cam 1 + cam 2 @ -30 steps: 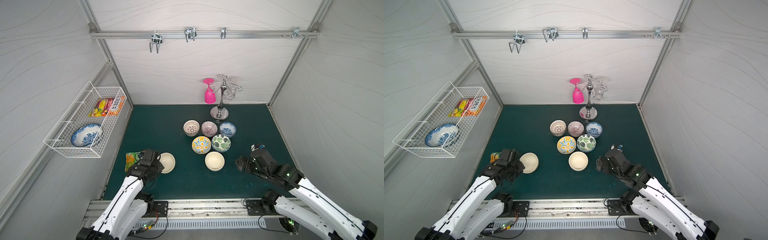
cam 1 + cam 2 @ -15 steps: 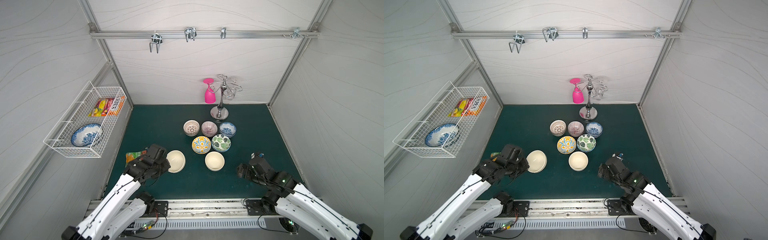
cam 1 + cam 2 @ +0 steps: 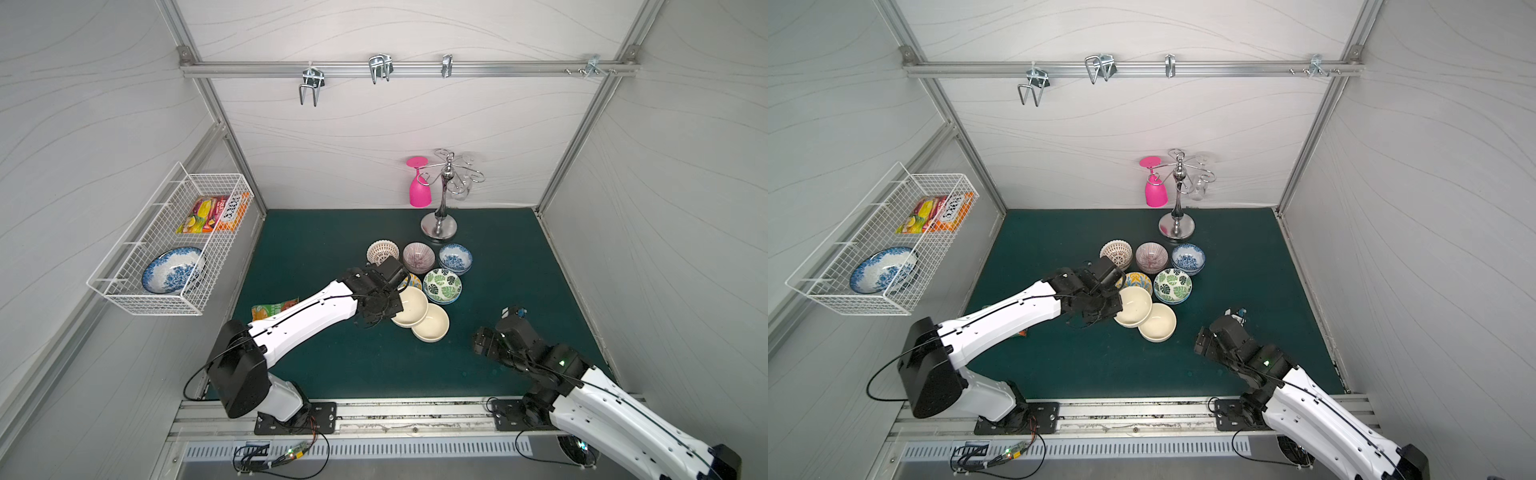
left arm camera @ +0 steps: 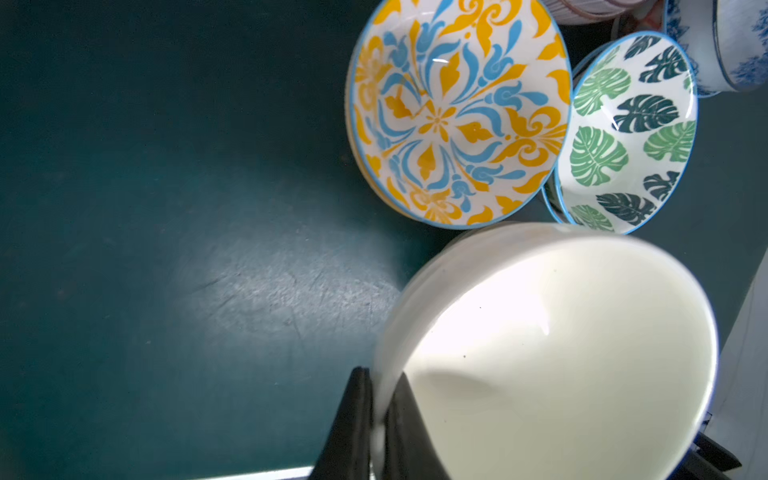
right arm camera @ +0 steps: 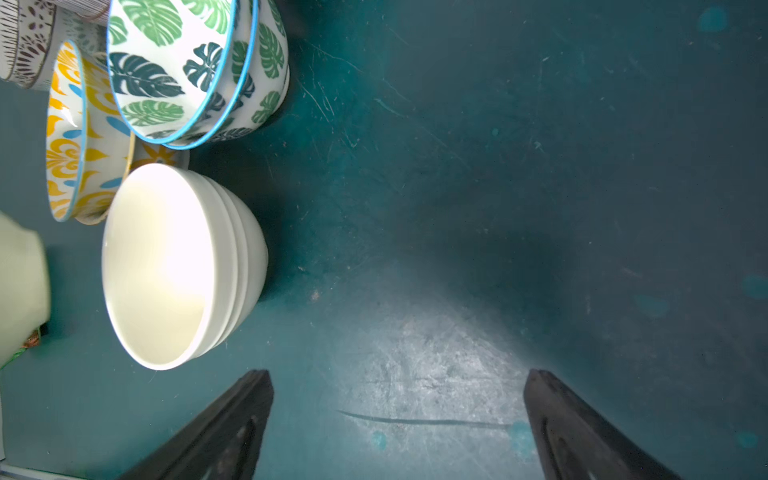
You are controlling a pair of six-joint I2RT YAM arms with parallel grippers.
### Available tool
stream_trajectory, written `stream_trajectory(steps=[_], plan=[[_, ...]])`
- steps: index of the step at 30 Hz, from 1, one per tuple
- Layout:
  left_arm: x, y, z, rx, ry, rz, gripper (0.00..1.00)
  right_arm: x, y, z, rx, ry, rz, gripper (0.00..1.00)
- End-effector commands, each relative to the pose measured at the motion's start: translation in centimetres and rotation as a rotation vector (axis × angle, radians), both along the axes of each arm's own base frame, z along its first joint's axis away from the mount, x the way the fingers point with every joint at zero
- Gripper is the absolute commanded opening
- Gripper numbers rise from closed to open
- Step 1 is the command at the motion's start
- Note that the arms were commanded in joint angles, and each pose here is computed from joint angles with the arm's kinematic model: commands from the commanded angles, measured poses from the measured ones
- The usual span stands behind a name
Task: Stack the bowls
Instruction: Place the bowl on the bowl.
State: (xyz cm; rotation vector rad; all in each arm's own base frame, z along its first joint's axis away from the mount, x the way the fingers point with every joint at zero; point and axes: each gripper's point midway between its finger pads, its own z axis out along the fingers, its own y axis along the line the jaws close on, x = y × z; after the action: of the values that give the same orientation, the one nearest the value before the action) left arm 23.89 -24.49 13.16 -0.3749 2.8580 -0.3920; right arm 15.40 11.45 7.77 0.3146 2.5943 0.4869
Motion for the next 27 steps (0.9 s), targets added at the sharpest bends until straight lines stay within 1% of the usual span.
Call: stream_trajectory(steps=[1, 6, 10, 15, 21, 27], plan=[[1.8, -4.0, 2.1, -0.108, -0.061, -0.036, 0.00, 0.5, 0.2, 0.0, 0.005, -0.008, -0.008, 0.99], [1.7, -5.7, 0.3, -0.074, -0.022, -0.064, 0.00, 0.6, 0.2, -0.3, -0.001, -0.001, -0.008, 0.99], [1.6, -6.8, -0.4, -0.067, -0.011, -0.080, 0.00, 0.7, 0.2, -0.5, 0.009, 0.003, -0.009, 0.99], [1.2, -6.9, -1.2, -0.020, -0.004, -0.088, 0.00, 0.8, 0.0, -0.7, 0.022, 0.013, -0.020, 0.99], [0.7, -7.6, -2.0, -0.010, 0.001, -0.106, 0.00, 1.0, 0.1, -0.9, 0.036, 0.019, -0.021, 0.99], [0.4, -7.5, -2.7, 0.037, 0.007, -0.107, 0.00, 1.0, 0.1, -1.0, 0.038, 0.026, -0.019, 0.99]])
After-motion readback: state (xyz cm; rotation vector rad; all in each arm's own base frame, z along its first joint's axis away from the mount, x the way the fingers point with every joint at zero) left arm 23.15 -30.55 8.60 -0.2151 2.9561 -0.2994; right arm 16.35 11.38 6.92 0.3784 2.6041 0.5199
